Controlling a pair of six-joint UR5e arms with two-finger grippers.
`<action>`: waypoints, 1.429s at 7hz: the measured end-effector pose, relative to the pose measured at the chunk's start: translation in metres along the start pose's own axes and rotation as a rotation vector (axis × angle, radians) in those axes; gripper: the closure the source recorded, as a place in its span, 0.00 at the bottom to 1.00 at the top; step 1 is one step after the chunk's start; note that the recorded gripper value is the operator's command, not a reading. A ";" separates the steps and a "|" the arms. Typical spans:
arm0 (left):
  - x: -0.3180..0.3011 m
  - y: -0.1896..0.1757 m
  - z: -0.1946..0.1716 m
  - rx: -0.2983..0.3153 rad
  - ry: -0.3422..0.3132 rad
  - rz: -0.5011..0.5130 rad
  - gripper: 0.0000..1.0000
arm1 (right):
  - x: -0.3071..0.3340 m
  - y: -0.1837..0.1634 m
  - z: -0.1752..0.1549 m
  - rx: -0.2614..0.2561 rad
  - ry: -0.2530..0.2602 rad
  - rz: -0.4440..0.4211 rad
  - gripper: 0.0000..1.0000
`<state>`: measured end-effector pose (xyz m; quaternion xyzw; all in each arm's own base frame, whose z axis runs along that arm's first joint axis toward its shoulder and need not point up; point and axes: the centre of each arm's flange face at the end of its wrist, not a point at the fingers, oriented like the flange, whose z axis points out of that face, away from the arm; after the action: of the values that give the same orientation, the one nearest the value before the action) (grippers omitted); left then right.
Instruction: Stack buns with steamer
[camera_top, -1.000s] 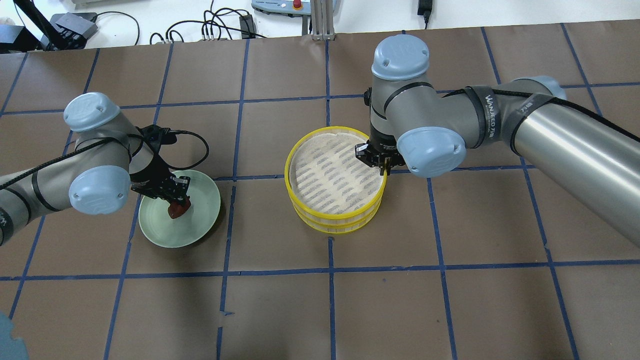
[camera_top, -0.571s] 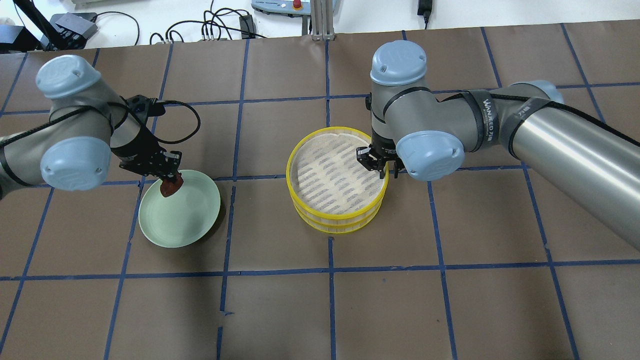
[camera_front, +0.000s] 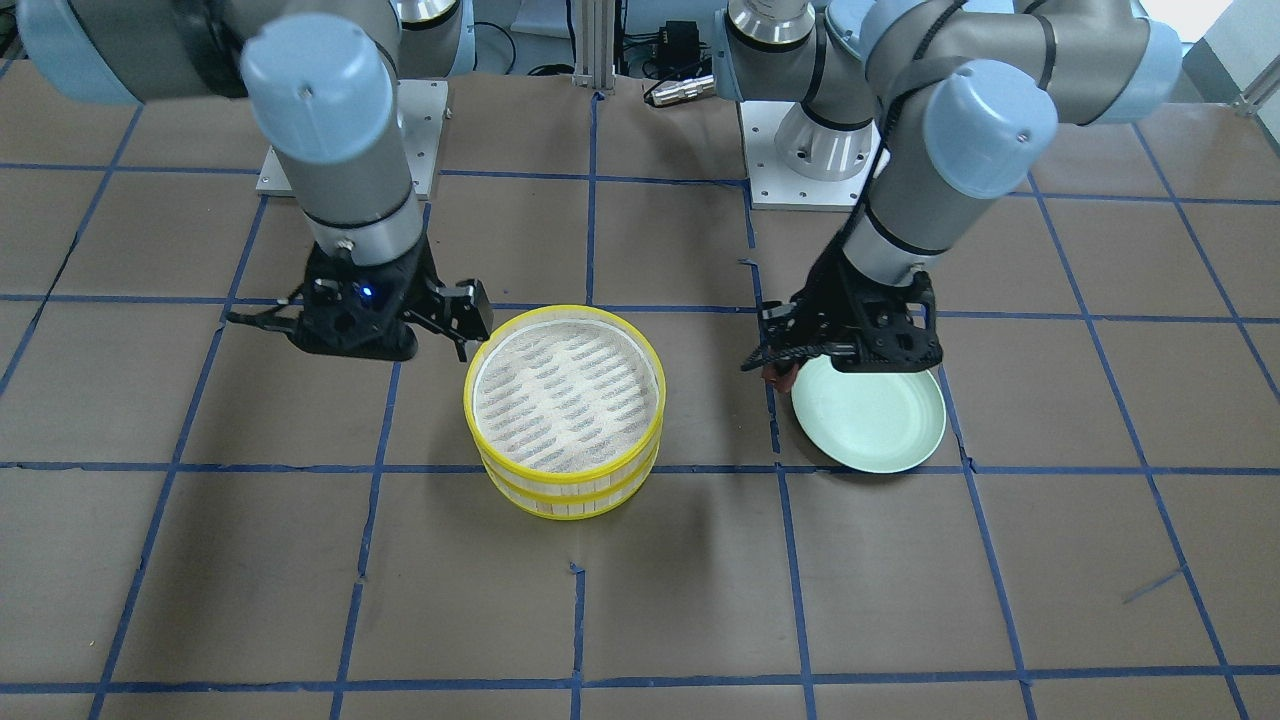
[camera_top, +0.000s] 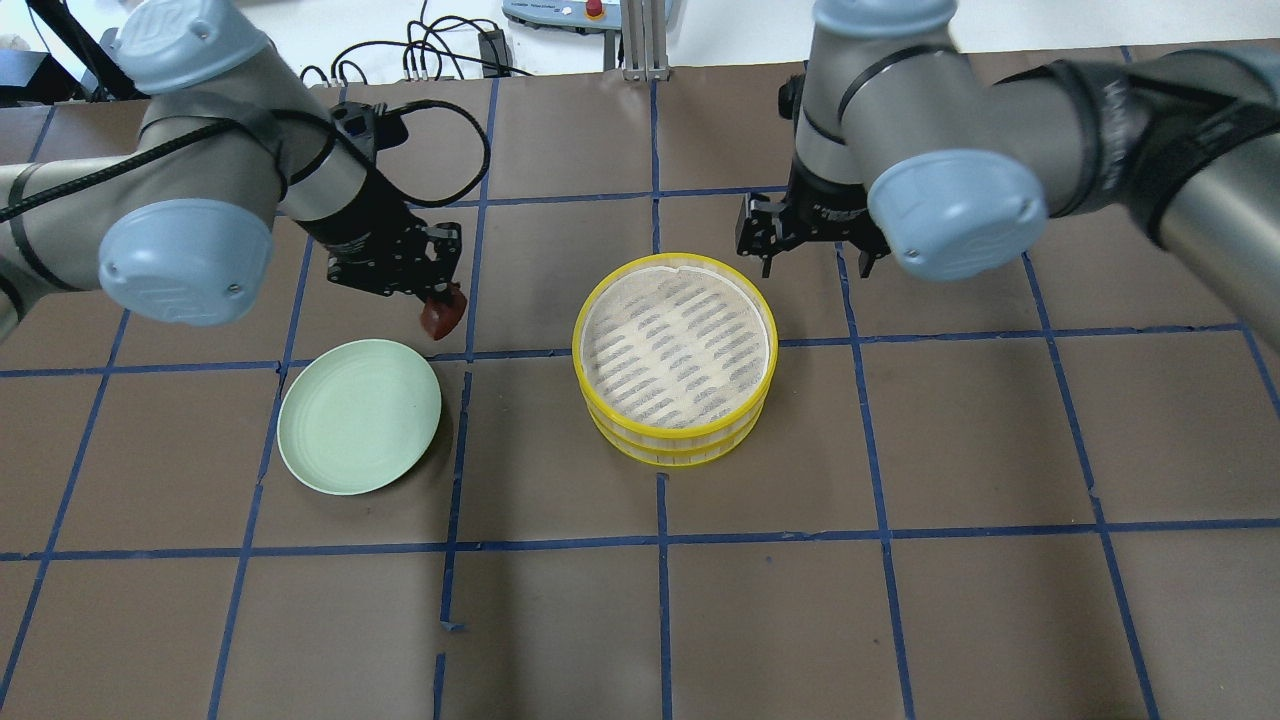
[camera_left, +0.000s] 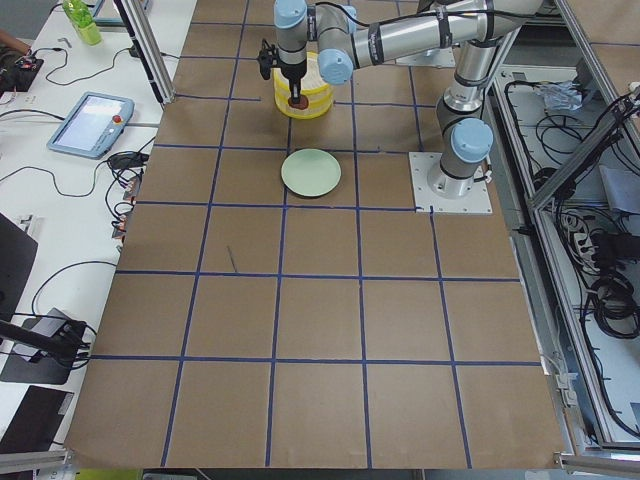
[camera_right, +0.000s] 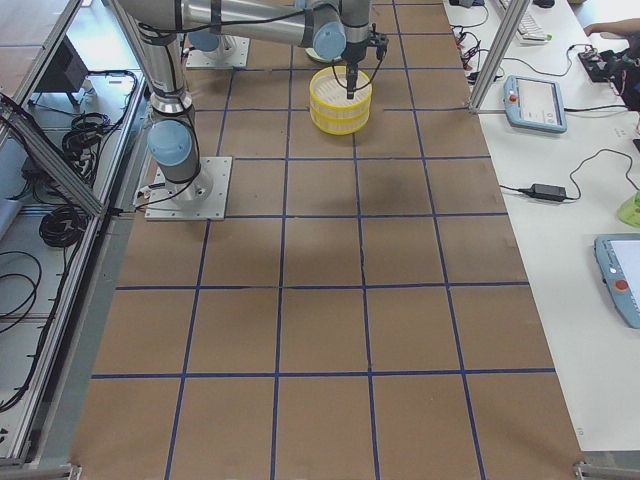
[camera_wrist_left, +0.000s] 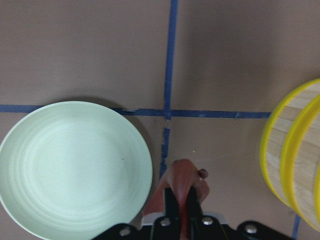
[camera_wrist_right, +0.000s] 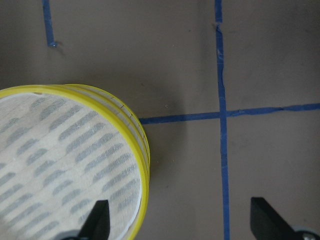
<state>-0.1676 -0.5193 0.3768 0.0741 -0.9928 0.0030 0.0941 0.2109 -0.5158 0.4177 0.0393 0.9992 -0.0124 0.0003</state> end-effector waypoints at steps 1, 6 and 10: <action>0.046 0.009 -0.002 0.016 0.056 -0.068 0.84 | 0.015 0.008 -0.048 0.010 -0.035 0.010 0.00; 0.143 0.021 0.052 0.055 0.148 -0.141 0.00 | 0.052 0.031 -0.094 0.004 -0.044 0.037 0.00; 0.133 0.014 0.042 0.100 0.118 -0.035 0.00 | 0.055 0.040 -0.091 -0.012 -0.047 0.008 0.00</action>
<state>-0.3070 -0.5258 0.3610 0.0960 -0.9827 0.0554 0.1485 0.1596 -0.4699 0.5079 0.0430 0.9988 -0.0071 0.0243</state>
